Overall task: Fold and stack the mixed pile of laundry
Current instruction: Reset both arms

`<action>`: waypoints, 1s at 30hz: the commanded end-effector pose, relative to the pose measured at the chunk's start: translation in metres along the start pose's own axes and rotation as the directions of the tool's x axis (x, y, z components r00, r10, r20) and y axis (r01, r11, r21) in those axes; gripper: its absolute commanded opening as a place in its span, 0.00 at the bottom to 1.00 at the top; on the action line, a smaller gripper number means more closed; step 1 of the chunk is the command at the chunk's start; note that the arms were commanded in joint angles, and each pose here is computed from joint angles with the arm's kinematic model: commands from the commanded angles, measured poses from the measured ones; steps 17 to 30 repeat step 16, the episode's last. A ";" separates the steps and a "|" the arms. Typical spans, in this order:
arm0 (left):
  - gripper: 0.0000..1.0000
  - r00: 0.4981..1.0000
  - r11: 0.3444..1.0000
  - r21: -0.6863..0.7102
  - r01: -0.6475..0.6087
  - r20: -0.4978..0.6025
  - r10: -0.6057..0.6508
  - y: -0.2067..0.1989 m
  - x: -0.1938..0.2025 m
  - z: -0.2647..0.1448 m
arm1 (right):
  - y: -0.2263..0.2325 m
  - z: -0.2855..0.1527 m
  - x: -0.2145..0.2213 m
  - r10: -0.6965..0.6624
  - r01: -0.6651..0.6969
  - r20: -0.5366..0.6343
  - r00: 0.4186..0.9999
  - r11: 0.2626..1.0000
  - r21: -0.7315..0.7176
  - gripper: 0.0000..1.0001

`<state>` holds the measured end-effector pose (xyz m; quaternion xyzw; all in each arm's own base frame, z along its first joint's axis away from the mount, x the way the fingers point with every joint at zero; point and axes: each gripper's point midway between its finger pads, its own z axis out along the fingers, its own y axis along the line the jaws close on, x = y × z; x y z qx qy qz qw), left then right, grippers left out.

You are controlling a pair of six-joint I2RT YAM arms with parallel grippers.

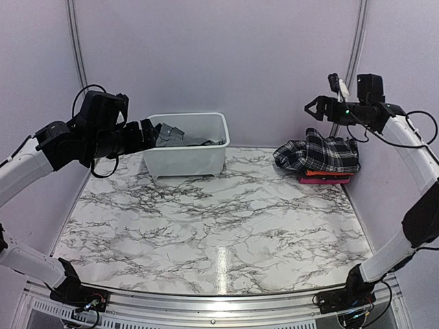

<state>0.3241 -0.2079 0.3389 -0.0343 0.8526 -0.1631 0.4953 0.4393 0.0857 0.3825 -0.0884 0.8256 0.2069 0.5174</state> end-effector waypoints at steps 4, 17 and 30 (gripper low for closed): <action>0.99 0.972 0.993 -0.094 0.073 -0.217 -0.092 0.048 0.081 -0.013 | 0.085 -0.012 0.095 -0.031 0.004 -0.123 0.992 0.977 -0.215 0.99; 0.99 0.897 0.985 -0.155 0.075 -0.421 -0.135 0.093 0.188 -0.014 | 0.087 -0.035 0.229 0.027 -0.087 -0.278 0.960 0.975 -0.206 0.99; 0.99 0.897 0.985 -0.155 0.075 -0.421 -0.135 0.093 0.188 -0.014 | 0.087 -0.035 0.229 0.027 -0.087 -0.278 0.960 0.975 -0.206 0.99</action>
